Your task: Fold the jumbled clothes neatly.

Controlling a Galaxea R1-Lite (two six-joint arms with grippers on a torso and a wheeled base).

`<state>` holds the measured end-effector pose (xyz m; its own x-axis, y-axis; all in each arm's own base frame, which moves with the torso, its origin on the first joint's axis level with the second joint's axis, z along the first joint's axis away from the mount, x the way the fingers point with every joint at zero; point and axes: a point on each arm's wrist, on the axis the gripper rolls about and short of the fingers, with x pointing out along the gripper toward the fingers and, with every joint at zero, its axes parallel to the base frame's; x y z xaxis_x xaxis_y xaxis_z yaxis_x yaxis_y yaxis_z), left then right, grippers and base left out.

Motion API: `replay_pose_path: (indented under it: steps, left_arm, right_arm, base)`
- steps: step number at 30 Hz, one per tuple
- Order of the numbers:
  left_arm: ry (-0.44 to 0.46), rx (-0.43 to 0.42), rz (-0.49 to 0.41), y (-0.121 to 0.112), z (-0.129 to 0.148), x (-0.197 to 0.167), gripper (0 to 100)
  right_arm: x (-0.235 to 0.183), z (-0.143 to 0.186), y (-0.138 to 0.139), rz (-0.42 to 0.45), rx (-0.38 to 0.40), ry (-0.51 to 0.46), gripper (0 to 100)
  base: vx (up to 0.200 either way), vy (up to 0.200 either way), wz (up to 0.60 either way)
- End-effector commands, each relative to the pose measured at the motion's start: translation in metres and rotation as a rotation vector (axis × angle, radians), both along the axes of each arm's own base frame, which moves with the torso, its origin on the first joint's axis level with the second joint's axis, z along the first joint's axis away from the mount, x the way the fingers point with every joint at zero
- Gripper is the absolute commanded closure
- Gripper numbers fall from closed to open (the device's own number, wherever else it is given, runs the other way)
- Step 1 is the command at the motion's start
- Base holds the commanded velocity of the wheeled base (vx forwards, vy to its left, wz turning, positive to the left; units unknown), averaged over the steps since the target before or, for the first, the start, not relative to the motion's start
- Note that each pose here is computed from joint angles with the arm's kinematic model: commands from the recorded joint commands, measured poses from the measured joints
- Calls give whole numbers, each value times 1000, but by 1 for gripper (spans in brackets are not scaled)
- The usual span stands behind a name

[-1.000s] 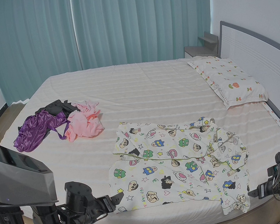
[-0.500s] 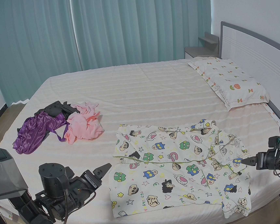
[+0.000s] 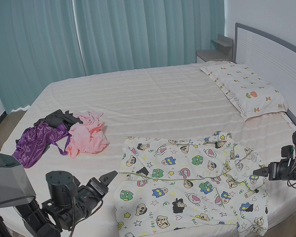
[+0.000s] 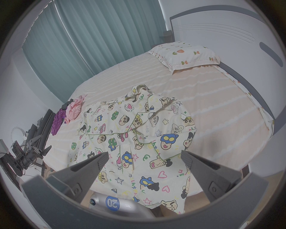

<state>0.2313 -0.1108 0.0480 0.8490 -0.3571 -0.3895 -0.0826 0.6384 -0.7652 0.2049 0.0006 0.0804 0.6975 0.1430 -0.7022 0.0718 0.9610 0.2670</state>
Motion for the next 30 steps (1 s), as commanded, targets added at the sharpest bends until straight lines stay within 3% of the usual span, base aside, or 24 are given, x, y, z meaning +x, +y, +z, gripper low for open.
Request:
replay_pose_path:
  steps: [1, 12, 27, 30]
  left_arm:
    - [8, 4, -2, -1, -3, 1, 0]
    - [35, 15, -17, -5, -10, -1, 0]
    - [51, 36, -19, -8, -15, -3, 0]
    - [52, 35, -21, -8, -15, -3, 0]
  right_arm:
    - [1, -1, 0, 2, 2, 4, 0]
    - [4, 3, 1, -13, 68, -8, 0]
    - [3, 2, 8, 14, 73, -1, 0]
    - [4, 3, 9, 8, 85, -2, 0]
  base:
    - [0, -200, 0]
    - [0, -200, 0]
    - [0, 0, 0]
    - [200, 0, 0]
